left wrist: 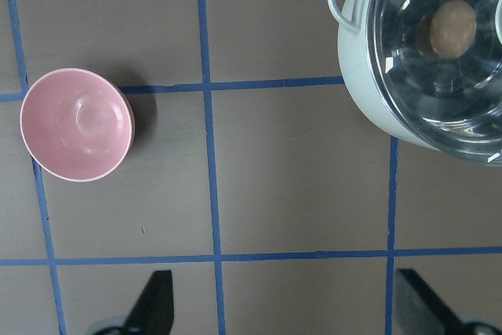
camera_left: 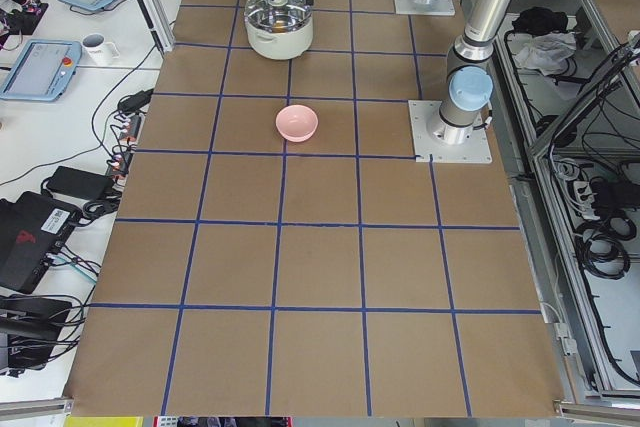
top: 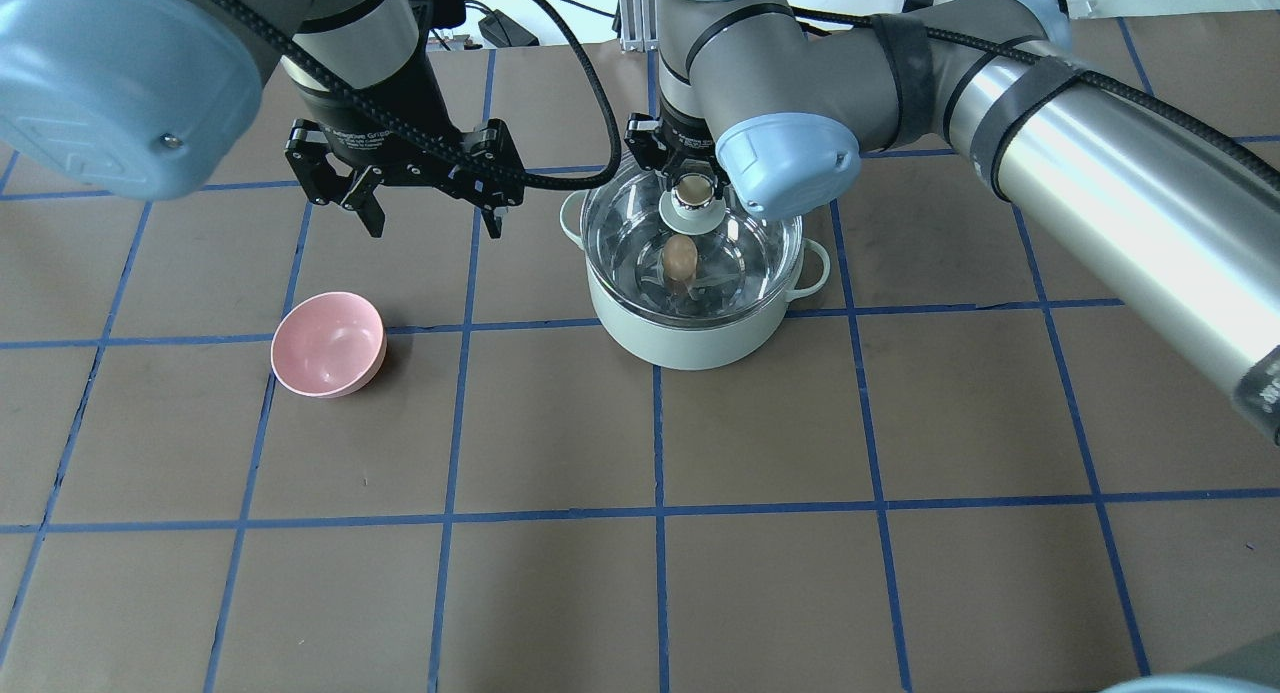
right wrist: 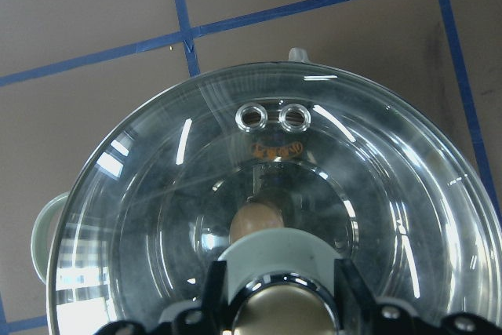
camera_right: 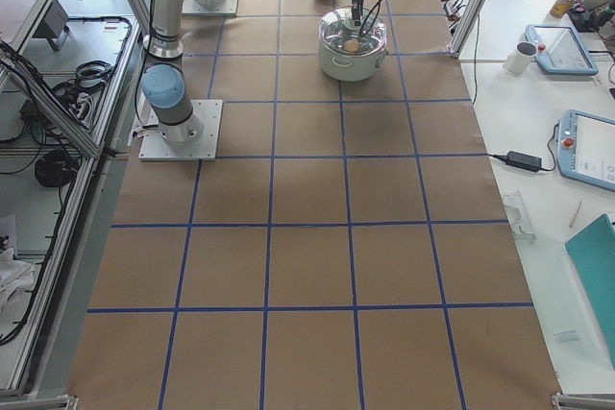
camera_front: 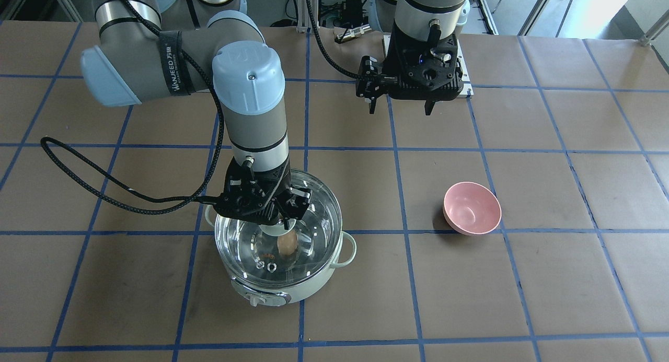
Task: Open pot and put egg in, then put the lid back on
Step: 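Carry the glass lid with the right gripper back over the pot and lower it, then release the lid knob and raise the right gripper while the left gripper withdraws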
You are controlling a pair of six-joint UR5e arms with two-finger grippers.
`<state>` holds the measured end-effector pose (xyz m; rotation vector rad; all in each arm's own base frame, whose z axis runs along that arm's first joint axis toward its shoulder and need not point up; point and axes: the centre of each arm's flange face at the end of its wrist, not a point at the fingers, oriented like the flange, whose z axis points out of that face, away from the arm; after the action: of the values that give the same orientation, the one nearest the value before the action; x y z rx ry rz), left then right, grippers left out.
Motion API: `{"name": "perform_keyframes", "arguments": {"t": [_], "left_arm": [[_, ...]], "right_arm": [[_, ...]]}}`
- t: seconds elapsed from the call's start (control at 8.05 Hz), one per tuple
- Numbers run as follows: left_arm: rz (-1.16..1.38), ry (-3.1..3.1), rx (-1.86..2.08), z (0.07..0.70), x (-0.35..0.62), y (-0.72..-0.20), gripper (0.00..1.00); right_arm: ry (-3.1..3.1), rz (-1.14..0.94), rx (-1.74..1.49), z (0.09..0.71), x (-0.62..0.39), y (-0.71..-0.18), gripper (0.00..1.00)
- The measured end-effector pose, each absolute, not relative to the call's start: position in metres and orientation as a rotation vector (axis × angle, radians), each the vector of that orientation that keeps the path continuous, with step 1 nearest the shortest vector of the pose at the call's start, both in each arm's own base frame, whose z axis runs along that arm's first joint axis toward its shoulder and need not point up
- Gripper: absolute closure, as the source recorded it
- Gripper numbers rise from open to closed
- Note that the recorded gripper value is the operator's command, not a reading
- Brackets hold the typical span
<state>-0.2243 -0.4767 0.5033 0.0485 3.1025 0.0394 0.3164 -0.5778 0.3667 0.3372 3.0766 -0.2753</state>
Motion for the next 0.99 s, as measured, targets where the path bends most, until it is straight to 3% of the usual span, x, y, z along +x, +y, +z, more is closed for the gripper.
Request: {"name": "perform_keyframes", "arguments": {"t": [0.25,0.37,0.75,0.99], "left_arm": [[0.038,3.103,0.048,0.5034,-0.2244,-0.4768,0.00],[0.037,3.104,0.048,0.5034,-0.2244,-0.4769,0.00],[0.037,3.106,0.049,0.5027,-0.2248,-0.4776,0.00],[0.037,3.105,0.052,0.5023,-0.2248,-0.4780,0.00]], "right_arm": [[3.079,-0.275,0.343,0.3658,0.3159,-0.5775,0.29],[3.080,-0.278,0.344,0.3659,0.3158,-0.5775,0.22],[3.079,-0.281,0.347,0.3659,0.3157,-0.5776,0.17],[3.075,-0.288,0.347,0.3697,0.3144,-0.5778,0.06]]}}
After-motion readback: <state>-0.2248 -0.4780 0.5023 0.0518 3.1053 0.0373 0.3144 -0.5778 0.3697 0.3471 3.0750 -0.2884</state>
